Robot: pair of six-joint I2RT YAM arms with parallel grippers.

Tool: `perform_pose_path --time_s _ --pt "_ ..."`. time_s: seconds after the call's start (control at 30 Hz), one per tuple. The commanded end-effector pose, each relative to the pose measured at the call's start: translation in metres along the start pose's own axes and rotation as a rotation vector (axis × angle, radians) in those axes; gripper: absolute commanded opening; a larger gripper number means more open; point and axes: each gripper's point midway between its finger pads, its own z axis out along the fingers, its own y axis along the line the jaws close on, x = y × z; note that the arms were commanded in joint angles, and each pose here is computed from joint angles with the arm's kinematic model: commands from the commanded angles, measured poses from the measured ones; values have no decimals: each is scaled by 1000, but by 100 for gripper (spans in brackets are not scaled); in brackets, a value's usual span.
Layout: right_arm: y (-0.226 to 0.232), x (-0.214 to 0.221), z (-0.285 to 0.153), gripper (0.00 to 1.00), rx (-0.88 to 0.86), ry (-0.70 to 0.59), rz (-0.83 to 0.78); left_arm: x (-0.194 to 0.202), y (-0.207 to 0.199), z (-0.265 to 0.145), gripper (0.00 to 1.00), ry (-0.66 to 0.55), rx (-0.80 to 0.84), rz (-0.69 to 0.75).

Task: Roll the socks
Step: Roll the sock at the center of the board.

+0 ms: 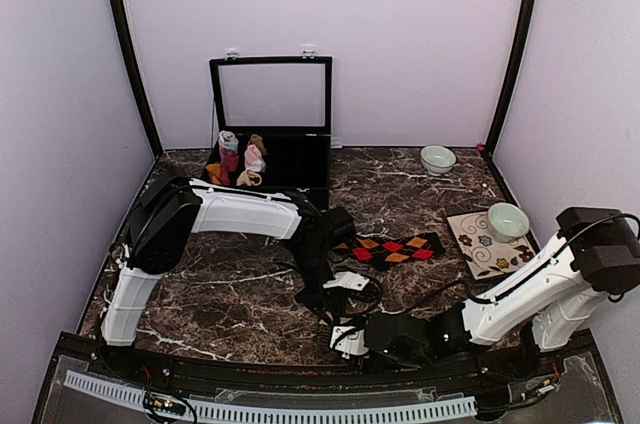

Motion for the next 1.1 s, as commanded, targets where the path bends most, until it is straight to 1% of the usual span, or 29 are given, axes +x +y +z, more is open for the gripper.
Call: perform_pose_path --time_s 0.0,0.13,0.27,0.4,0.53,0.63,0.77,0.83,0.9,0.97,1.03,1.07 --pt "-28 20 5 45 101 36 52 117 -47 49 12 414 225 -229" --pt "-24 36 9 45 74 70 72 115 -45 48 12 411 220 -228" --pt "-32 37 2 45 112 55 95 120 -46 50 11 422 217 -231" --pt "-37 50 0 46 130 78 115 123 -47 50 11 432 217 -232" --pt "-33 54 3 46 115 81 121 122 -45 50 11 429 208 -237" --pt "-28 51 8 45 94 82 117 120 -42 50 11 421 198 -238" --pt "-23 60 14 42 82 99 126 117 -40 49 11 416 189 -240" --pt "-22 57 15 37 80 93 128 118 -39 49 13 417 179 -241" --pt "-22 54 15 30 79 83 132 118 -37 49 17 417 164 -244" --pt "-19 52 17 19 61 81 143 118 -30 47 26 409 122 -252" --pt "-12 56 20 8 31 93 169 112 -18 40 40 375 50 -260" --pt "-9 59 21 3 24 103 188 110 -12 35 43 359 4 -269"
